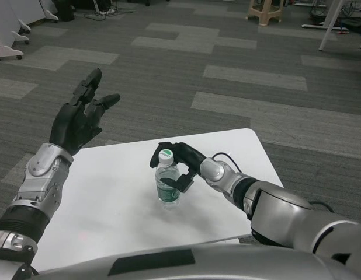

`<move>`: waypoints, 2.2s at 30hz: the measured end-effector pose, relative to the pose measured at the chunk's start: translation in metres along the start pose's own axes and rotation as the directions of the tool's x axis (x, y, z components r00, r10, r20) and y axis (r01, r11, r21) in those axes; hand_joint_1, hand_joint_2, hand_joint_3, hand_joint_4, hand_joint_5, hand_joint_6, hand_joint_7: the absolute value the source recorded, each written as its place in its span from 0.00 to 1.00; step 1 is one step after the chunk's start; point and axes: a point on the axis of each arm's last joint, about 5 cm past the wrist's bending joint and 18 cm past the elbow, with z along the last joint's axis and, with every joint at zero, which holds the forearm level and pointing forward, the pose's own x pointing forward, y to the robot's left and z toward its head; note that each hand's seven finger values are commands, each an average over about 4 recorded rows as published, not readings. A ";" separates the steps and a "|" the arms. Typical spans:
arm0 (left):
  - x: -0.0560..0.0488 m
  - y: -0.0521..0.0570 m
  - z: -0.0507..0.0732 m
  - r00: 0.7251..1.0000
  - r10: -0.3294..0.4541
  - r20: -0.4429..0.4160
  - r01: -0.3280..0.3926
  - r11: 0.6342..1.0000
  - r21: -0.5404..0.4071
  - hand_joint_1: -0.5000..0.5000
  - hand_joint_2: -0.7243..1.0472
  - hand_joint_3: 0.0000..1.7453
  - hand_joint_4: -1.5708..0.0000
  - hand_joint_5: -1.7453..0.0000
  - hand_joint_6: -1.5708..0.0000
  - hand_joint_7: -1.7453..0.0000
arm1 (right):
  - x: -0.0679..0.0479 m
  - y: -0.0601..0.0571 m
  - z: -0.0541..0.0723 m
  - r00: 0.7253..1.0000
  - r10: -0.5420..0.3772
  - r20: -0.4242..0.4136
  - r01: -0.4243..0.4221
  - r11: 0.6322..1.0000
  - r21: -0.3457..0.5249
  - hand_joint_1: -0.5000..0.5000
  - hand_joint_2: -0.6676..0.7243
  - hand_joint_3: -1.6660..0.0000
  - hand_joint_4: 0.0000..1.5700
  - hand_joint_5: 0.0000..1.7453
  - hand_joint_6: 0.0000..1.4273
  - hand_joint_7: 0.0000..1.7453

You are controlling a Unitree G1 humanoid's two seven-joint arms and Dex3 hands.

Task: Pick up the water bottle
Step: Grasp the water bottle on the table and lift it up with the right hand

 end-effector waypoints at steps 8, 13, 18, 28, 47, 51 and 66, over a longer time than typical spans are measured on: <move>-0.003 0.000 -0.002 1.000 0.005 -0.007 -0.005 1.000 -0.003 0.02 1.00 0.30 1.00 0.53 1.00 1.00 | -0.005 -0.002 -0.004 1.000 -0.027 0.002 0.026 0.998 0.054 0.08 0.15 0.10 0.64 0.94 0.80 0.88; -0.003 0.000 -0.002 1.000 0.005 -0.007 -0.005 1.000 -0.003 0.02 1.00 0.30 1.00 0.53 1.00 1.00 | -0.007 -0.004 -0.005 0.999 -0.046 0.006 0.045 0.997 0.069 0.08 0.16 0.10 0.64 0.94 0.80 0.88; -0.003 0.000 -0.002 1.000 0.005 -0.006 -0.005 1.000 -0.002 0.02 1.00 0.30 1.00 0.53 1.00 1.00 | -0.006 -0.006 -0.004 0.999 -0.044 0.016 0.043 0.997 0.070 0.08 0.16 0.10 0.64 0.94 0.80 0.88; -0.003 0.000 -0.001 1.000 0.005 -0.006 -0.005 1.000 -0.002 0.02 1.00 0.30 1.00 0.53 1.00 1.00 | -0.002 -0.006 0.006 0.996 -0.018 0.088 0.013 0.998 0.055 0.08 0.15 0.10 0.64 0.94 0.80 0.88; -0.003 0.001 -0.001 1.000 0.006 -0.002 -0.006 1.000 0.000 0.02 1.00 0.30 1.00 0.53 1.00 1.00 | 0.004 -0.022 0.044 0.947 -0.054 0.317 0.055 0.998 0.006 0.08 0.17 0.10 0.62 0.94 0.78 0.88; -0.003 0.001 -0.001 1.000 0.005 -0.002 -0.005 1.000 0.000 0.02 1.00 0.30 1.00 0.53 1.00 1.00 | 0.003 -0.030 0.047 0.939 -0.087 0.334 0.089 0.996 0.009 0.08 0.17 0.10 0.60 0.94 0.78 0.88; -0.003 0.000 -0.001 1.000 0.005 0.000 -0.005 1.000 -0.001 0.02 1.00 0.30 1.00 0.53 1.00 1.00 | -0.013 -0.065 0.050 0.903 -0.204 0.378 0.223 0.975 -0.006 0.08 0.18 0.07 0.60 0.94 0.76 0.88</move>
